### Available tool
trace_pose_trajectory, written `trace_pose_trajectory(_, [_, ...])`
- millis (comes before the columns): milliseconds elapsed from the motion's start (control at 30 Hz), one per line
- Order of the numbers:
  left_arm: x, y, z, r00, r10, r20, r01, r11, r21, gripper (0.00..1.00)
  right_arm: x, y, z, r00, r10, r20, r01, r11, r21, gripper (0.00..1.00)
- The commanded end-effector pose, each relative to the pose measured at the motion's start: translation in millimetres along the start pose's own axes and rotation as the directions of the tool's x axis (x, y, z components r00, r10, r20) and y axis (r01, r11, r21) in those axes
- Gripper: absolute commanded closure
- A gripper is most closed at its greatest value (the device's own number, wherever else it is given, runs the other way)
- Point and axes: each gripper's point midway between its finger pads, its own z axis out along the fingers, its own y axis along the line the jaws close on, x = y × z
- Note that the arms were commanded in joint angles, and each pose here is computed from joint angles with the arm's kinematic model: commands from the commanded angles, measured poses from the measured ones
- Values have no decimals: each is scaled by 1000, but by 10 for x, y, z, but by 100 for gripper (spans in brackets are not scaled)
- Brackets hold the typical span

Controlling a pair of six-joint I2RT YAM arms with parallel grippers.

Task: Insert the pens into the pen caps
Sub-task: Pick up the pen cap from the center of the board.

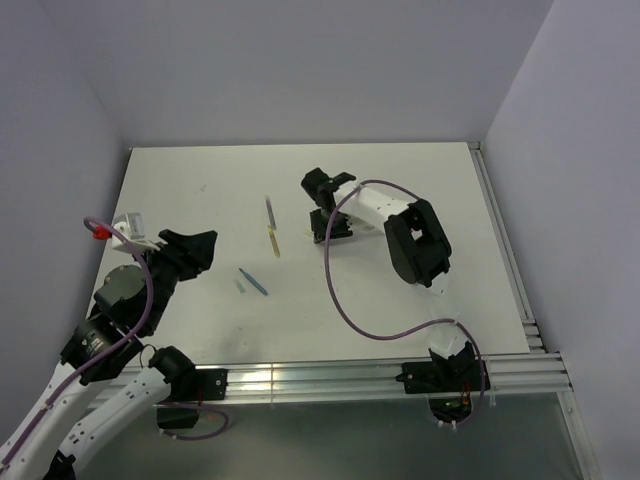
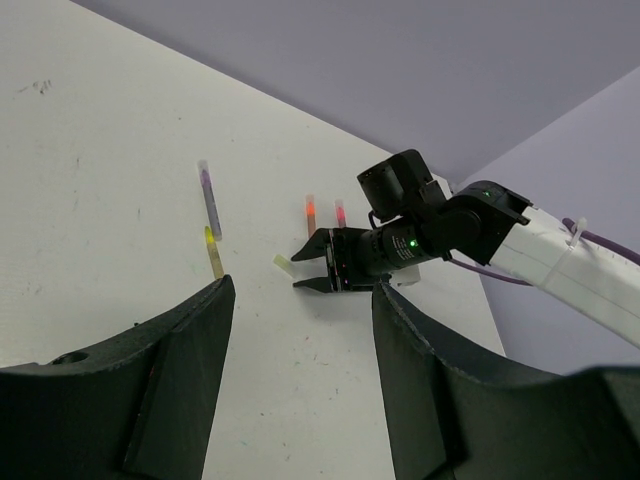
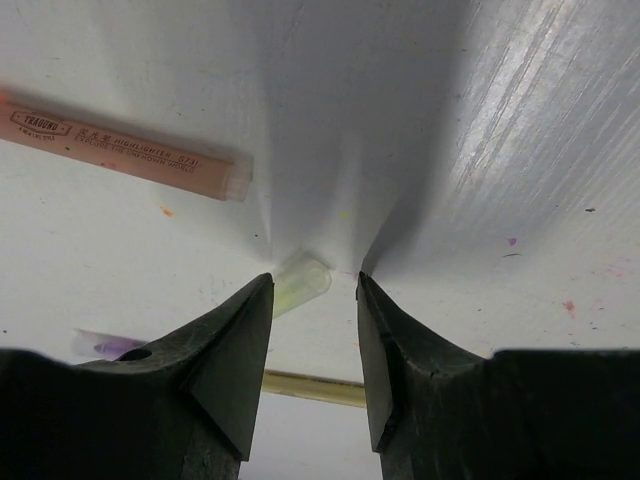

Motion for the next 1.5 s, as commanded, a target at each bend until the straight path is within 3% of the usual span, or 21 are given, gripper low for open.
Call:
trace_pose_trajectory(0, [-20, -47, 25, 1000, 9, 2, -9, 1000, 14, 38, -100, 47, -33, 999, 14, 47, -14, 1000, 6, 53])
trace_pose_trajectory(767, [-12, -38, 17, 1000, 7, 2, -7, 1000, 14, 38, 153, 132, 52, 999, 41, -4, -41, 999, 13, 53])
trace_pose_trajectory(933, [-14, -34, 15, 1000, 9, 2, -9, 1000, 12, 37, 115, 99, 57, 999, 46, 12, -46, 999, 18, 57])
trace_pose_trajectory(1200, [10, -22, 39, 1000, 10, -5, -10, 1000, 3, 37, 67, 65, 116, 999, -25, 33, 25, 1000, -5, 97])
trace_pose_trajectory(1467, [187, 4, 150, 998, 2, -55, -3, 1000, -20, 38, -204, 164, 36, 963, -239, 121, 253, 961, -114, 100])
